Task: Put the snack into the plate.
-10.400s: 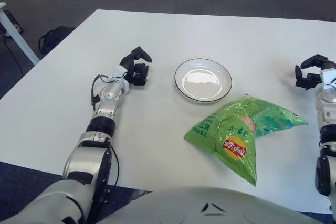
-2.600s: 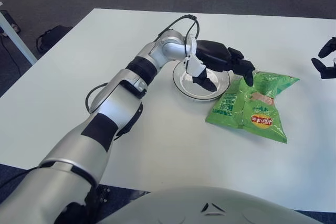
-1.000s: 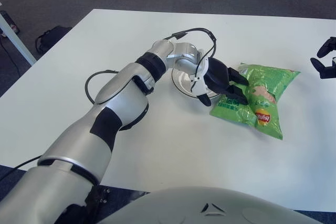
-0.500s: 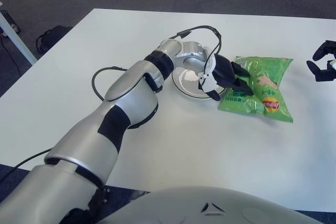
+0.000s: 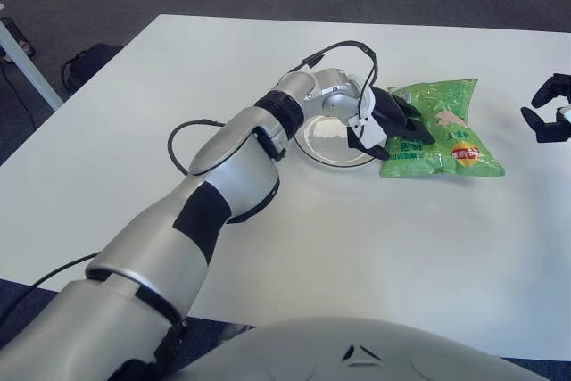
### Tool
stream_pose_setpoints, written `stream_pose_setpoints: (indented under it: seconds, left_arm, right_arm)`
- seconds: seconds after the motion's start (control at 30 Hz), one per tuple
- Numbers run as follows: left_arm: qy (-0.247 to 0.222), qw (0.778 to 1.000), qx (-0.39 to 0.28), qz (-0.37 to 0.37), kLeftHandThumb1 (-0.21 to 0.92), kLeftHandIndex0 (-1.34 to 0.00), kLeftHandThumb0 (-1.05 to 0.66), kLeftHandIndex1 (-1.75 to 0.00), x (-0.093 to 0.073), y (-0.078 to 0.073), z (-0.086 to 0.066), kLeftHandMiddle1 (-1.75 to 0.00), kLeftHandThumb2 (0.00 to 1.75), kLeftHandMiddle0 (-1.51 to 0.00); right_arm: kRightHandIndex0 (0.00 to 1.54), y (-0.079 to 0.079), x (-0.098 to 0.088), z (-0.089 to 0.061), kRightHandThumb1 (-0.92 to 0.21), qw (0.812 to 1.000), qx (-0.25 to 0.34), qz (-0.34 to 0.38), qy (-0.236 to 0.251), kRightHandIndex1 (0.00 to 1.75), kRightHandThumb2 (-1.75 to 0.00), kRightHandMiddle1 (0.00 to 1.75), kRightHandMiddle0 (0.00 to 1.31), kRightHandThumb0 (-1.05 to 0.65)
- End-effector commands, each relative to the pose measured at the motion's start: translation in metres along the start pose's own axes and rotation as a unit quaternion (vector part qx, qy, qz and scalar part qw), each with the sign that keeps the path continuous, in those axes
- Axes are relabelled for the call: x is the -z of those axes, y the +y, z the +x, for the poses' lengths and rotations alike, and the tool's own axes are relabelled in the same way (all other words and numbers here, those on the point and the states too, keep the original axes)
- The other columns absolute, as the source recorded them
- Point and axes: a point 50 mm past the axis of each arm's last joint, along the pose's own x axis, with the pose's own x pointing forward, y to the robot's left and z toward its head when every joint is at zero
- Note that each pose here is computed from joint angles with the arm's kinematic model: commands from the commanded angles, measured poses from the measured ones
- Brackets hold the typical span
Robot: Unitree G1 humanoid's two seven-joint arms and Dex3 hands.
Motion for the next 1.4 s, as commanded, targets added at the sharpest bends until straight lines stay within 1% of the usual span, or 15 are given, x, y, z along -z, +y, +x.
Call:
stream_pose_setpoints:
  seconds: [0.0, 0.23, 0.4, 0.5, 0.67, 0.77, 0.8, 0.93, 1.0, 1.13, 1.27, 1.37]
  left_arm:
    - [0.02, 1.0, -0.01, -0.016, 0.92, 0.0, -0.57, -0.32, 0.005, 0.0, 0.0, -0.02, 1.15, -0.08]
    - [0.039, 0.999, -0.015, -0.021, 0.92, 0.0, -0.57, -0.38, 0.008, 0.003, 0.0, -0.02, 1.14, -0.09]
    - [0.048, 0.998, -0.018, -0.024, 0.92, 0.0, -0.56, -0.39, 0.01, 0.004, -0.001, -0.01, 1.15, -0.08]
    - [0.054, 0.998, -0.025, -0.028, 0.92, 0.0, -0.54, -0.4, 0.012, 0.004, -0.001, -0.01, 1.15, -0.08]
    - [0.059, 0.997, -0.034, -0.037, 0.92, 0.0, -0.49, -0.42, 0.014, 0.003, -0.003, -0.01, 1.14, -0.08]
    - [0.061, 0.997, -0.035, -0.038, 0.92, 0.0, -0.45, -0.43, 0.015, 0.003, -0.003, -0.01, 1.11, -0.08]
    - [0.062, 0.997, -0.036, -0.037, 0.92, 0.0, -0.43, -0.44, 0.015, 0.004, -0.004, -0.01, 1.11, -0.08]
    - [0.064, 0.996, -0.039, -0.04, 0.87, 0.0, -0.37, -0.46, 0.015, 0.005, -0.003, -0.01, 1.15, -0.09]
    - [0.062, 0.996, -0.039, -0.041, 0.84, 0.0, -0.35, -0.47, 0.014, 0.006, -0.002, -0.01, 1.17, -0.09]
    - [0.061, 0.996, -0.04, -0.045, 0.84, 0.0, -0.34, -0.51, 0.01, 0.008, 0.002, -0.01, 1.19, -0.1]
    - [0.068, 0.996, -0.044, -0.043, 0.86, 0.0, -0.33, -0.6, 0.009, 0.01, 0.006, -0.02, 1.17, -0.12]
    - [0.073, 0.995, -0.053, -0.044, 0.89, 0.0, -0.34, -0.63, 0.008, 0.01, 0.009, -0.02, 1.14, -0.12]
  right_arm:
    - [1.18, 0.001, 0.0, -0.002, -0.35, 1.0, 0.0, 0.007, 0.001, 1.75, -1.27, 1.75, 0.58, -0.47]
    - [1.18, 0.0, -0.002, -0.004, -0.35, 1.0, 0.009, 0.019, -0.011, 1.75, -1.27, 1.75, 0.59, -0.47]
    - [1.17, -0.005, -0.007, -0.006, -0.35, 0.999, 0.019, 0.022, -0.029, 1.75, -1.27, 1.75, 0.59, -0.47]
    - [1.17, -0.009, -0.014, -0.009, -0.35, 0.998, 0.024, 0.026, -0.045, 1.75, -1.27, 1.75, 0.58, -0.47]
    - [1.18, -0.018, -0.037, -0.017, -0.36, 0.994, 0.041, 0.043, -0.087, 1.75, -1.26, 1.75, 0.58, -0.47]
    - [1.19, -0.021, -0.045, -0.02, -0.36, 0.993, 0.047, 0.05, -0.1, 1.75, -1.26, 1.75, 0.58, -0.47]
    - [1.19, -0.022, -0.05, -0.021, -0.36, 0.991, 0.05, 0.056, -0.109, 1.75, -1.25, 1.75, 0.58, -0.47]
    - [1.17, -0.031, -0.081, -0.022, -0.37, 0.985, 0.061, 0.069, -0.143, 1.75, -1.25, 1.75, 0.58, -0.47]
    - [1.16, -0.033, -0.091, -0.023, -0.37, 0.984, 0.064, 0.071, -0.151, 1.75, -1.25, 1.75, 0.57, -0.47]
    - [1.14, -0.037, -0.099, -0.027, -0.38, 0.981, 0.073, 0.07, -0.165, 1.75, -1.24, 1.75, 0.56, -0.46]
    - [1.13, -0.037, -0.108, -0.033, -0.39, 0.976, 0.089, 0.066, -0.189, 1.75, -1.22, 1.75, 0.56, -0.46]
    - [1.12, -0.037, -0.121, -0.043, -0.39, 0.971, 0.09, 0.066, -0.21, 1.75, -1.22, 1.75, 0.55, -0.46]
